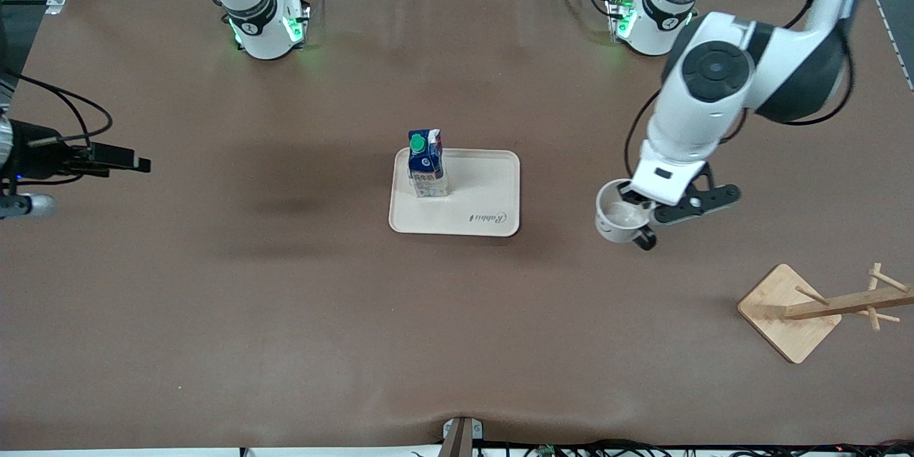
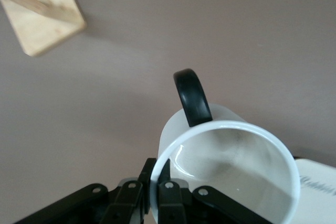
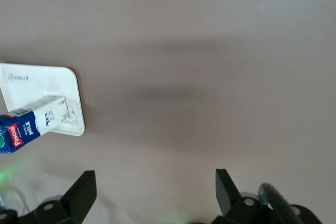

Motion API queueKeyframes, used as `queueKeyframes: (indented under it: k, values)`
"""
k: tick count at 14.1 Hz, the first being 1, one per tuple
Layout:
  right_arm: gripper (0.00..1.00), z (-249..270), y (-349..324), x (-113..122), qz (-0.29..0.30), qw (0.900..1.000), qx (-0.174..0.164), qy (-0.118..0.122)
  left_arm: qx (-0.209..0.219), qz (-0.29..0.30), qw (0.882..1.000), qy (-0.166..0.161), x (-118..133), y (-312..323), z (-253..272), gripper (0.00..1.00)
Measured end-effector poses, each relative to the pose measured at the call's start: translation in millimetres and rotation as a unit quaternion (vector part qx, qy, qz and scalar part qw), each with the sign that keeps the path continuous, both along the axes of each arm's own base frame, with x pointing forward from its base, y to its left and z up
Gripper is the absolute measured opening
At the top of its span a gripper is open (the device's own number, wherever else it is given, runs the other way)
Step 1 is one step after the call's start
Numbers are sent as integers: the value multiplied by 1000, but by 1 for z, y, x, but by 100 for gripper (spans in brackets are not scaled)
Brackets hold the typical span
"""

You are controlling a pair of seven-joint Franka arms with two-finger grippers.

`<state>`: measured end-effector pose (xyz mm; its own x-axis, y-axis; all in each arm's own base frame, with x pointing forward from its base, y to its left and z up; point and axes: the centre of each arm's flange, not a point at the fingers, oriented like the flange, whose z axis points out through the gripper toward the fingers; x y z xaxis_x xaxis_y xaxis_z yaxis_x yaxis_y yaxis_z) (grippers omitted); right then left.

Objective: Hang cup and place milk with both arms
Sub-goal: 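Lift the mug with the left gripper while the right gripper reaches out, then carry the mug toward the stand while the right gripper grasps the carton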

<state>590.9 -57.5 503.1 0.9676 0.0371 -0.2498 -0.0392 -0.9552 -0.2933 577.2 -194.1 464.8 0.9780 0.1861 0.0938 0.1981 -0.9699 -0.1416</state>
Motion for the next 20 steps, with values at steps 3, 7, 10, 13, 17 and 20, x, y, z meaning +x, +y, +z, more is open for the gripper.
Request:
queueKeyframes:
  k: [3, 7, 10, 13, 17, 20]
  values:
    - [100, -10, 6, -7, 4, 999, 18, 43, 15, -58, 998, 27, 16, 60, 42, 7]
    - [100, -2, 79, -7, -41, 996, 22, 78, 16, -132, 990, 38, 35, 146, 63, 7]
    - [100, -3, 194, -14, -8, 997, -1, 76, 9, -172, 984, 36, 51, 200, 71, 7]
    - [100, -18, 298, -25, 42, 998, 3, 35, -3, -216, 976, 38, 68, 230, 67, 7]
    - [100, -56, 376, -40, 58, 998, -6, 25, -6, -269, 962, 43, 79, 259, 57, 7]
    - [100, -74, 402, -45, 40, 999, -11, 16, -1, -288, 957, 42, 78, 292, 60, 7]
